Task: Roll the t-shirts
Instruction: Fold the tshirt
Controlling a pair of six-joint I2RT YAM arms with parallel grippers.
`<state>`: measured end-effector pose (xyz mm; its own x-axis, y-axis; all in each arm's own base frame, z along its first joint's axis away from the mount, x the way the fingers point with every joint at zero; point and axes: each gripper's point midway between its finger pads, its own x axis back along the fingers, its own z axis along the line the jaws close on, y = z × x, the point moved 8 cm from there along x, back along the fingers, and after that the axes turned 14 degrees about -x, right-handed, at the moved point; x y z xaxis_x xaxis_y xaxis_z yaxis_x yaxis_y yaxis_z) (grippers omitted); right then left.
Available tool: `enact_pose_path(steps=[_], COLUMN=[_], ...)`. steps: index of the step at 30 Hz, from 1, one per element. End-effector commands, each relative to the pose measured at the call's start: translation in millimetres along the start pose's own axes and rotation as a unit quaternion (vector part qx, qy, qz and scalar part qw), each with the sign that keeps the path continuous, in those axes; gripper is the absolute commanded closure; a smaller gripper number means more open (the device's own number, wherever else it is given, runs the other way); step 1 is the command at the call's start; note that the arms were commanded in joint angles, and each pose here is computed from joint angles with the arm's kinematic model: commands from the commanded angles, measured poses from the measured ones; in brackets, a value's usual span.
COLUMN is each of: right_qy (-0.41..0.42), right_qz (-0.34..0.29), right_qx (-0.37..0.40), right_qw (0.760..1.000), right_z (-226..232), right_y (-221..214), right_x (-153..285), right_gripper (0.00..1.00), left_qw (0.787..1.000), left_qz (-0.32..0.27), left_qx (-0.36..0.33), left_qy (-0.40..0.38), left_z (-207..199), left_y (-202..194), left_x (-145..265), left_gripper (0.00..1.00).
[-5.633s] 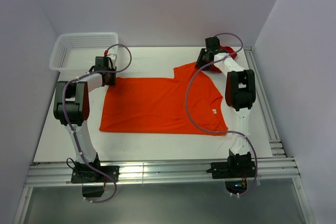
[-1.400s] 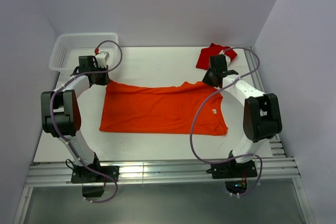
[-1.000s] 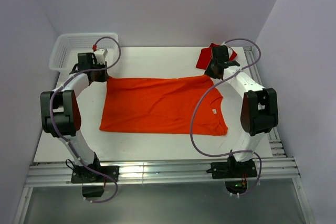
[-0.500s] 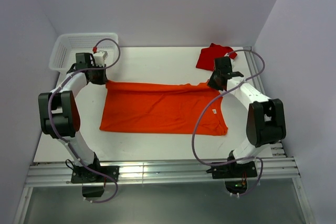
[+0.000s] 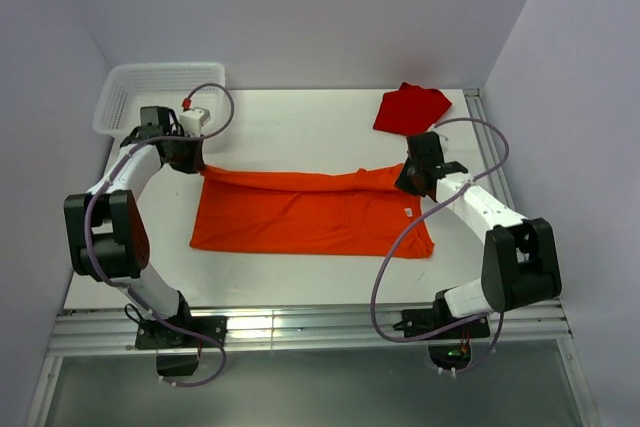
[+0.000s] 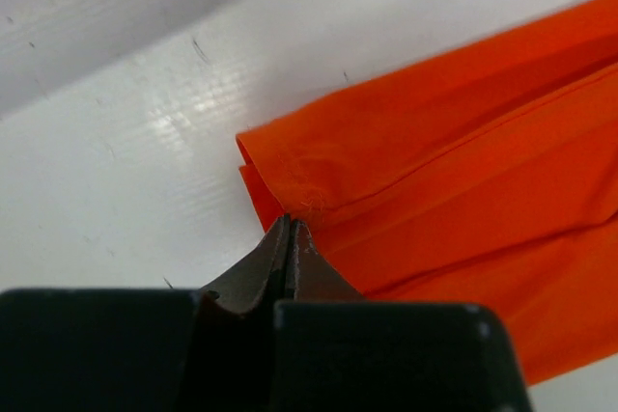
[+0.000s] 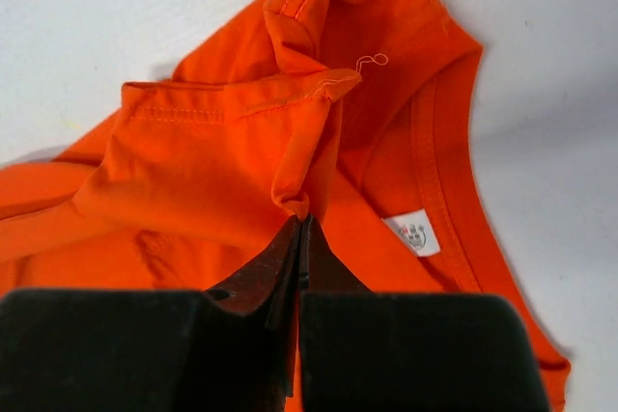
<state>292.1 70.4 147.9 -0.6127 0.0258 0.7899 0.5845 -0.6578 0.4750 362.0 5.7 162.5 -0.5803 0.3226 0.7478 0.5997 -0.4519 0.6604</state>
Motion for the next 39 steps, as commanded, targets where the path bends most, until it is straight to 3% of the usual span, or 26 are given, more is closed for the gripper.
enact_pose_path(steps=[1,14,30,35,39], right_qy=[0.010,0.005,-0.019,-0.030,-0.029], right_qz=[-0.023,-0.031,-0.003,0.006,0.002], right_qx=[-0.013,-0.021,-0.031,-0.029,-0.028], right_qw=[1.000,0.999,0.999,0.999,0.999], right_z=[-2,-17,-37,-42,-40], right_y=[-2,-13,-40,-48,-46], right_x=[9,25,9,3,6], right_gripper=[1.00,1.00,1.00,0.79,0.63], left_qw=[1.000,0.999,0.996,0.995,0.997], left_qz=[0.010,0.029,0.069,0.073,0.059], left_qx=[-0.023,-0.026,-0.026,-0.029,-0.035], left_qy=[-0.007,0.005,-0.044,-0.054,-0.040], left_z=[-7,-14,-38,-42,-40], left_y=[-9,-27,-67,-74,-66], left_x=[14,30,22,21,28], left_gripper=[1.00,1.00,0.99,0.70,0.57])
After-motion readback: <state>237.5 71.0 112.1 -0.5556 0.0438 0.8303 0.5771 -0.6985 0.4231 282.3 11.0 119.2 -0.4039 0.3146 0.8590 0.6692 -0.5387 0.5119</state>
